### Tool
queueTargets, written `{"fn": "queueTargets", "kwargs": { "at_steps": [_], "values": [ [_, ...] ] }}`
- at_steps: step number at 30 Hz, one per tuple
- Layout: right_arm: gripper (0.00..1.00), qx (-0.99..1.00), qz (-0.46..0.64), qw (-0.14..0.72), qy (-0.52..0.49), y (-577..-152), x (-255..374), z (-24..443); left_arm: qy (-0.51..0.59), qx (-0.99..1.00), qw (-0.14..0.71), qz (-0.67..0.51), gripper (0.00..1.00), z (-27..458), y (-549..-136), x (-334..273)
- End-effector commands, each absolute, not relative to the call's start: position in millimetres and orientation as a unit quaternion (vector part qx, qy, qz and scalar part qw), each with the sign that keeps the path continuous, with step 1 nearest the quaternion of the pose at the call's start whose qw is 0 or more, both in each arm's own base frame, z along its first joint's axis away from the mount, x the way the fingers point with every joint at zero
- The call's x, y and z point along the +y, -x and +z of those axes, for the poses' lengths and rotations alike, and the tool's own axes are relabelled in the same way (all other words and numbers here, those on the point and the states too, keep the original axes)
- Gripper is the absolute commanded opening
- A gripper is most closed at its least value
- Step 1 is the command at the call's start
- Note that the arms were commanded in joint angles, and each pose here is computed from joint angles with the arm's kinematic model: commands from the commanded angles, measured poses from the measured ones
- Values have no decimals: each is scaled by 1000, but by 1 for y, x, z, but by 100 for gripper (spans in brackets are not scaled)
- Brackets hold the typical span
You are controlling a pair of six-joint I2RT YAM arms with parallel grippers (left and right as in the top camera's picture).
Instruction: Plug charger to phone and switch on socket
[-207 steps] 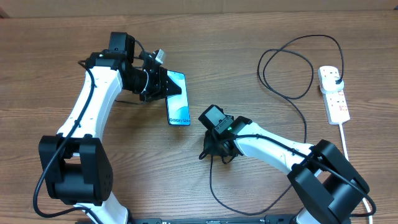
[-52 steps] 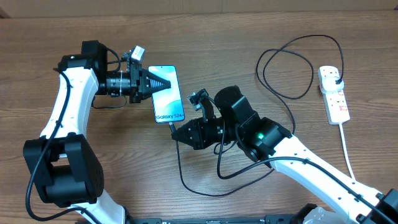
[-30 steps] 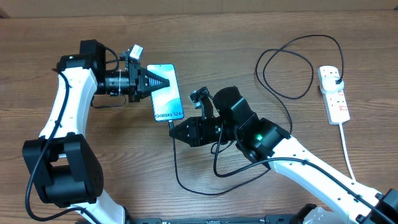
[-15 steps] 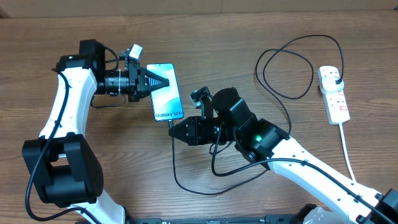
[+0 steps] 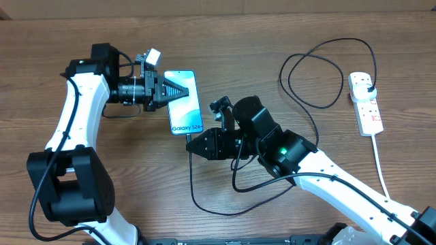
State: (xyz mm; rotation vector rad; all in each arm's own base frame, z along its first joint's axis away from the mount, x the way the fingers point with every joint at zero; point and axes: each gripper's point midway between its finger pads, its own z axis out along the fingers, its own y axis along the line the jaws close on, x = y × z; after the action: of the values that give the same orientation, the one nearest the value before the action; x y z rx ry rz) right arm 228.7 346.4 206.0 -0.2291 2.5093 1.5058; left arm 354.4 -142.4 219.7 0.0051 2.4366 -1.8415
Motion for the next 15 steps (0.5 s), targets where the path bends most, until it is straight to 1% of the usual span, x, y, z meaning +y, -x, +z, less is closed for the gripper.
{"fn": "queueTargets", "kwargs": {
  "at_steps": [1, 15],
  "values": [
    [4, 839, 496, 221, 32, -287, 327, 237, -28, 785, 17, -619, 4, 232, -335, -169],
    [4, 833, 510, 211, 39, -290, 320, 241, -29, 785, 16, -619, 4, 232, -335, -170]
  ]
}}
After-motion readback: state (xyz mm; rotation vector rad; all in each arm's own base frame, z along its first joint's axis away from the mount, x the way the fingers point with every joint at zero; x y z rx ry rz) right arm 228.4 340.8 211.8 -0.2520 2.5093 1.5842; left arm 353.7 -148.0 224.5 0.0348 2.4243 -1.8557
